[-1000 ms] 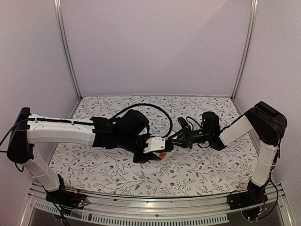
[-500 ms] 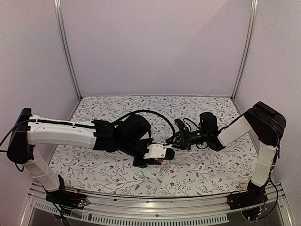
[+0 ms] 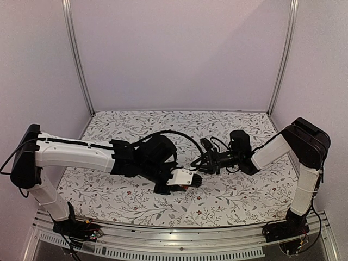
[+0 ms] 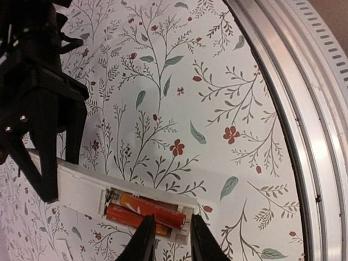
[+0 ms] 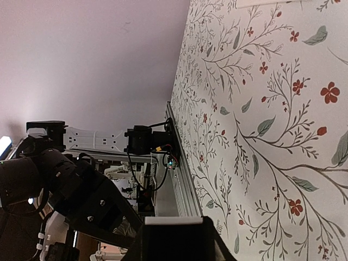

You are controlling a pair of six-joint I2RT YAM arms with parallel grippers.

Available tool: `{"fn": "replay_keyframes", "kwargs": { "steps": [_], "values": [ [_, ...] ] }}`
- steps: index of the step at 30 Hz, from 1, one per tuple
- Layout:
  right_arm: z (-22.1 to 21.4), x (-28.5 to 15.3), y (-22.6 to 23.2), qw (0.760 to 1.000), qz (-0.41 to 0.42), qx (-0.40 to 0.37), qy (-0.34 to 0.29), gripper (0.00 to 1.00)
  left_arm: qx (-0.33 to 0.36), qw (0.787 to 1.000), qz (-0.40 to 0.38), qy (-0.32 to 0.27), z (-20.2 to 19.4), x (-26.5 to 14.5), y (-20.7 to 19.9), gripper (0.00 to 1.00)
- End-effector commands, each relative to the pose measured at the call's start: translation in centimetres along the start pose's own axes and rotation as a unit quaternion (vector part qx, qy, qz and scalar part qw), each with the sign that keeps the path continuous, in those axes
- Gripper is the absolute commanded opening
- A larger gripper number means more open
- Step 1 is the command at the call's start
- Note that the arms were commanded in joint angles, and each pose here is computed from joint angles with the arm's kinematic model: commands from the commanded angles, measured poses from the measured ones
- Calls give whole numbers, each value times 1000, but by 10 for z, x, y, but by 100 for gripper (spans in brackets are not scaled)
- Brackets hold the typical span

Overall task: Load the batteries into the remote control
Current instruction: Press the battery in the battery compartment.

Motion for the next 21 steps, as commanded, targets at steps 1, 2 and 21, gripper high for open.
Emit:
{"fn": "replay_keyframes", "kwargs": {
  "steps": [1, 2, 21],
  "values": [
    [2, 6, 5, 1000, 12, -16, 8, 0, 10, 1000, -12, 17, -7, 9, -10, 23],
    [2, 6, 6, 1000, 12, -16, 8, 0, 10, 1000, -12, 18, -8, 10, -9, 23],
    [2, 6, 8, 1000, 12, -19, 6, 0, -29, 997, 3, 74, -18, 31, 3, 14]
  ]
}}
Point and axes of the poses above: each gripper's point midway between its finger pads, its own x axis out along the fingers, its own y axis along the line the jaws close on, z = x × y, the point moved 2 cm from there along -x, back along the fingers, and after that the axes turned 12 degrees about -x, right-handed, at the moved point
